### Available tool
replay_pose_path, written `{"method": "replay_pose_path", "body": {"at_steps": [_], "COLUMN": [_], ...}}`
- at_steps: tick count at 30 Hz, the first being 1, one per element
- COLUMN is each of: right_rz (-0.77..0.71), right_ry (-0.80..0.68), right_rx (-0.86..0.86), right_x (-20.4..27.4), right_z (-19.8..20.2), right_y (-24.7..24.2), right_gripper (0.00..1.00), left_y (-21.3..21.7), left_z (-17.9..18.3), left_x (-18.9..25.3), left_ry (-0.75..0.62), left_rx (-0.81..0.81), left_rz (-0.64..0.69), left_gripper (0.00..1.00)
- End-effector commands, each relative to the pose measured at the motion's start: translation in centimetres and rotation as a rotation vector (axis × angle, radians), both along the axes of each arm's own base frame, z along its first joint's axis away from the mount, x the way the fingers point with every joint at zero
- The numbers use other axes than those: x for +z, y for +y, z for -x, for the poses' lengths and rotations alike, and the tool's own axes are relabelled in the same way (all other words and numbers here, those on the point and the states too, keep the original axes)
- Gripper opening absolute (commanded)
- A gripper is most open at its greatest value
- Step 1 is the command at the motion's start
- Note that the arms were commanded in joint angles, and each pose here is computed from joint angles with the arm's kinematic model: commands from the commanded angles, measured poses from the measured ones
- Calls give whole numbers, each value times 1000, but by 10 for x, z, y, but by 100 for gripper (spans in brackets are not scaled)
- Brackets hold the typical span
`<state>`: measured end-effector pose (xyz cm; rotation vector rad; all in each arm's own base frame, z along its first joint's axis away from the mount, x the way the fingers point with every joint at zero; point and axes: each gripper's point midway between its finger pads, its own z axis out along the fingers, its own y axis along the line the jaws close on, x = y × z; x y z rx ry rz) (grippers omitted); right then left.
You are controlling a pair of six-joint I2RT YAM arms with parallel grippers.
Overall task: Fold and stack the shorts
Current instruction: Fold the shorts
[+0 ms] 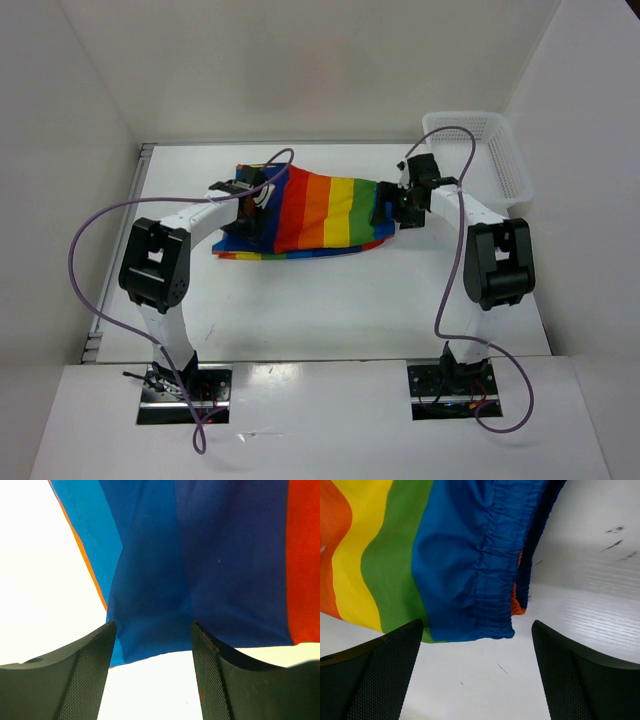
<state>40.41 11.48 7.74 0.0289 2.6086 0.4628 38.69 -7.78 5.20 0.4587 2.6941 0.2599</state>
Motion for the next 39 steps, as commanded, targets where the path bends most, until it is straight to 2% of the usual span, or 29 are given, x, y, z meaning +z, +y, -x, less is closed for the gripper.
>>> {"method": "replay_pose_path", "body": {"at_steps": [1,9,14,21,24,29,33,34,36,37,39], "right_rz": [-105,-129,-58,9,20,-42,-30,-34,-5,-5,41], "right_ry": [-14,88,113,59,74,110,100,83,78,78,57], "right_rx": [-34,-90,-154,-166,-171,-140,-136,-135,-140,-140,-154], "right_x": [7,-33,-52,-31,-38,-61,-72,-66,-70,-70,-68], "right_z": [-10,-7,-7,-7,2,6,-11,-17,-20,-20,-23], "right_y": [13,13,-5,-18,-21,-12,-12,-11,-16,-16,-24], "right_gripper": [94,93,87,83,83,80,56,39,23,10,0], "left_y": [6,7,11,11,10,9,10,11,12,12,13], "left_z": [6,6,6,7,5,0,4,8,9,9,13], "left_x": [6,3,1,-3,-8,-4,-8,-12,-12,-12,-15], "left_ry": [-8,-2,2,11,22,15,27,40,35,36,46], "left_rx": [5,9,15,15,15,15,15,15,15,15,14], "left_rz": [-12,-23,-42,-45,-49,-46,-50,-54,-53,-53,-56], "left_gripper": [69,69,69,69,69,69,69,69,69,69,69]}}
